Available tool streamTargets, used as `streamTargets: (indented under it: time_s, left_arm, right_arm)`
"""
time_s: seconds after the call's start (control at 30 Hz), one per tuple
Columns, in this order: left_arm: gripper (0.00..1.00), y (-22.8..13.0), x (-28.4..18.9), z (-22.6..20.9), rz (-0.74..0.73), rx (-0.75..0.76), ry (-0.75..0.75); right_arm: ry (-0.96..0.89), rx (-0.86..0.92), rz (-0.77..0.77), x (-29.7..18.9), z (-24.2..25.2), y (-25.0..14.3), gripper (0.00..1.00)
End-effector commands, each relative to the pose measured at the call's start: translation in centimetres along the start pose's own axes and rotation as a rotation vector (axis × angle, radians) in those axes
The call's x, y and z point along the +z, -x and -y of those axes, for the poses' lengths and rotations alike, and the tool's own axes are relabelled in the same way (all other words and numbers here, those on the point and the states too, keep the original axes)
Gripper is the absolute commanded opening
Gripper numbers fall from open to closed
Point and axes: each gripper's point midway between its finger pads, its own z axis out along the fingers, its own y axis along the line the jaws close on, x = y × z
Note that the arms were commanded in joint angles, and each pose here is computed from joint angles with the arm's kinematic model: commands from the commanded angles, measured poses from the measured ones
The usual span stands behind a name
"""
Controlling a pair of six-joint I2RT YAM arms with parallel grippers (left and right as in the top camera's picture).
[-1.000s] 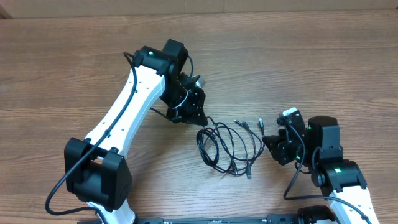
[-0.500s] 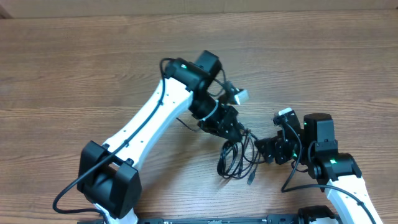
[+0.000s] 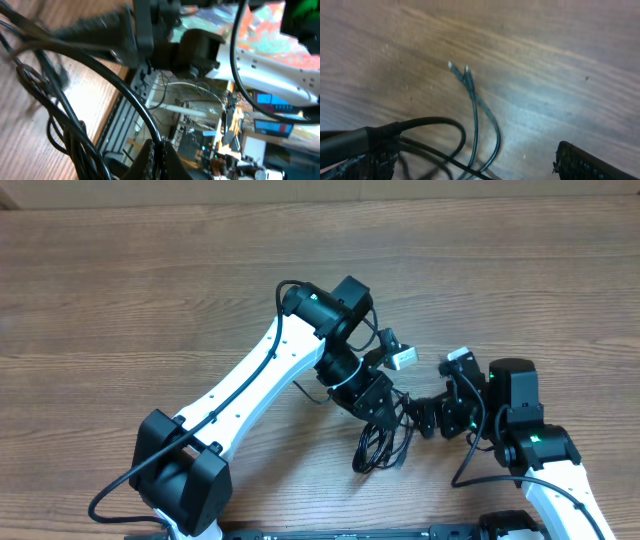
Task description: Untangle cables
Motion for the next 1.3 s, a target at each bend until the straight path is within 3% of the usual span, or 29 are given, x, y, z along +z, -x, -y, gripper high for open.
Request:
streamTargets:
  time_s: [0.0, 0.3, 0.63, 1.07, 1.27]
  left_arm:
    - [0.04, -0.3, -1.6, 4.0, 0.059, 0.161, -0.061]
    - [0.04, -1.9, -4.2, 7.6, 0.148, 0.317, 0.001]
    - [0.04, -1.0, -4.9, 7.6, 0.198, 0.377, 0.050]
    - [0.04, 2.9, -7.6, 1.0, 0.389, -0.039, 0.426]
    - [0.04, 3.1, -8.9, -1.1, 0.455, -0.192, 0.534]
  right_arm:
    - [-0.018, 0.037, 0.060, -0.4, 0.3, 2.0, 1.00]
    - [-0.018, 0.117, 0.123, -0.6, 0.5, 3.5, 1.00]
    - [-0.014, 0.152, 0.042, -0.4, 0.2, 1.5, 1.00]
    - [0.034, 0.171, 0.003, -0.4, -0.7, 0.6, 1.00]
    - [0.170, 0.143, 0.054, -0.7, -2.9, 1.9, 1.00]
